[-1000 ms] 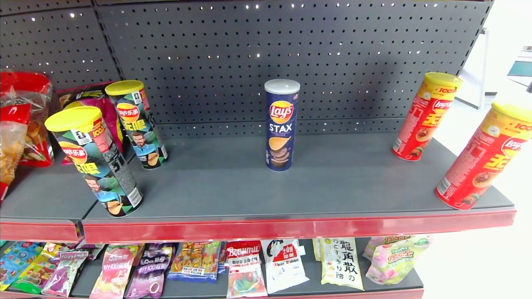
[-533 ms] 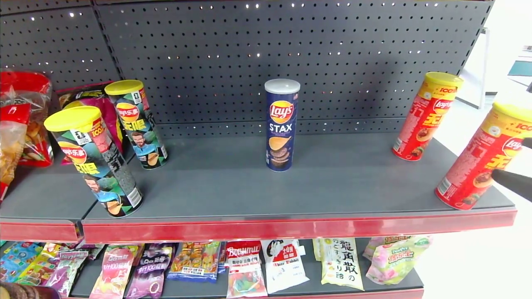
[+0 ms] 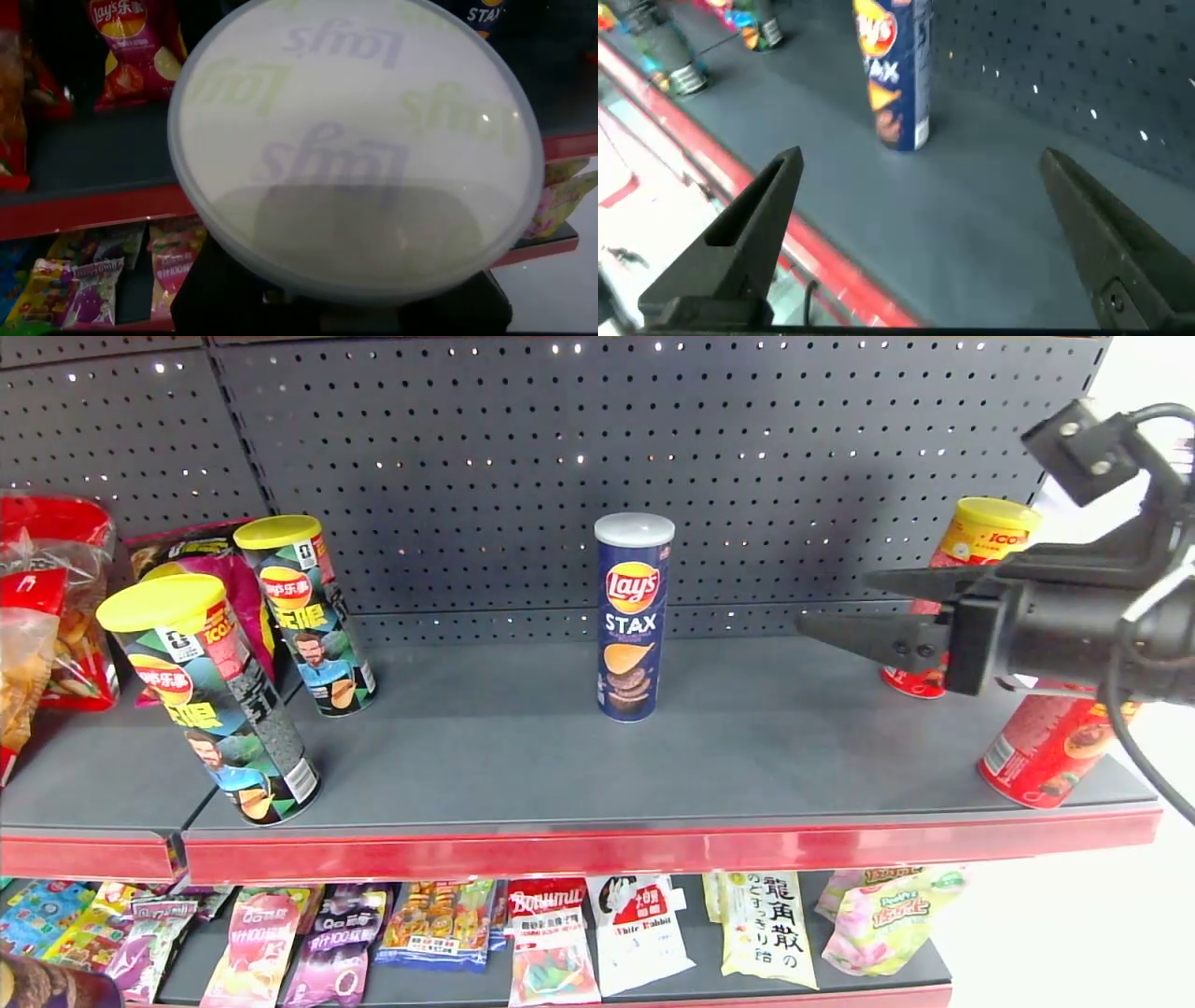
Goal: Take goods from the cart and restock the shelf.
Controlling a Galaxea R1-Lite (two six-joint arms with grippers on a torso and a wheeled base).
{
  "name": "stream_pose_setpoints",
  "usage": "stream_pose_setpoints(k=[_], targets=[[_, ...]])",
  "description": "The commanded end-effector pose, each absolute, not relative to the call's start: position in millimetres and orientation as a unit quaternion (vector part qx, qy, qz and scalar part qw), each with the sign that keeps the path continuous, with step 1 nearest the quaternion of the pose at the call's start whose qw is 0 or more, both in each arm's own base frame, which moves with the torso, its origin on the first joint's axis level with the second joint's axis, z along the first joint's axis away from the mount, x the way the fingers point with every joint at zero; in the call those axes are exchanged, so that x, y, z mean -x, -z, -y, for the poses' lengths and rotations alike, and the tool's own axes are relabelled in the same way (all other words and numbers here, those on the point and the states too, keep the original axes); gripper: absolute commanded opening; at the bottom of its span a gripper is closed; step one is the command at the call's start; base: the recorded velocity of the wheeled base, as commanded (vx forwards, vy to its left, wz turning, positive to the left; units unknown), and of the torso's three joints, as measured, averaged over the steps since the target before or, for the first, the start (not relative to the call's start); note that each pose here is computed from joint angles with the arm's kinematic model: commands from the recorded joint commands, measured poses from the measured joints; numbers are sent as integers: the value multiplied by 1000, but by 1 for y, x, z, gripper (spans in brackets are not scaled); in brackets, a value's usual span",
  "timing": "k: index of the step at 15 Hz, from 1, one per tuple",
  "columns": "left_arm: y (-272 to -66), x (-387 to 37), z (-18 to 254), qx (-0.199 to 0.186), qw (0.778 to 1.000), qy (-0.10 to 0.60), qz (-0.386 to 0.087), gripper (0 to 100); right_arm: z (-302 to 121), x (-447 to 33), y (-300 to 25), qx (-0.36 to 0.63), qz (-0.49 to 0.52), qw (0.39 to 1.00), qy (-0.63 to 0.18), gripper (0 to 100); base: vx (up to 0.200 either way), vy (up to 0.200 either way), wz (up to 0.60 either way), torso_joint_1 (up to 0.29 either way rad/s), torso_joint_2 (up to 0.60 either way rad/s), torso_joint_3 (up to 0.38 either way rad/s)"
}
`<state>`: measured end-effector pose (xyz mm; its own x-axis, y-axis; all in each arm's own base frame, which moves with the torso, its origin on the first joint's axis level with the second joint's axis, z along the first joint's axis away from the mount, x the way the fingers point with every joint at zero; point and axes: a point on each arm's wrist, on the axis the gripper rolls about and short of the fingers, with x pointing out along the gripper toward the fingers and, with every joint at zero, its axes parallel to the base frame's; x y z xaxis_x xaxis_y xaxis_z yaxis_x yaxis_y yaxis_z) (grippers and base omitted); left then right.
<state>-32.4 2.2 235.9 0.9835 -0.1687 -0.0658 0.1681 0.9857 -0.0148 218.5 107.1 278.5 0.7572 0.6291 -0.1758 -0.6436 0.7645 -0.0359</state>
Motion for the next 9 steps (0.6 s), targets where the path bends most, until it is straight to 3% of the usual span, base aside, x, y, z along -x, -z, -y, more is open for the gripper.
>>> stream_pose_setpoints(k=[1,9], targets=[[-236,30,-2,4,996,83,-39,0,-131,-265,-246,47,-103,933,-342,100,0,0,0,0,0,0],[-238,27,-2,2,996,74,-42,0,-183,-300,-248,44,-86,921,-377,100,0,0,0,0,0,0]])
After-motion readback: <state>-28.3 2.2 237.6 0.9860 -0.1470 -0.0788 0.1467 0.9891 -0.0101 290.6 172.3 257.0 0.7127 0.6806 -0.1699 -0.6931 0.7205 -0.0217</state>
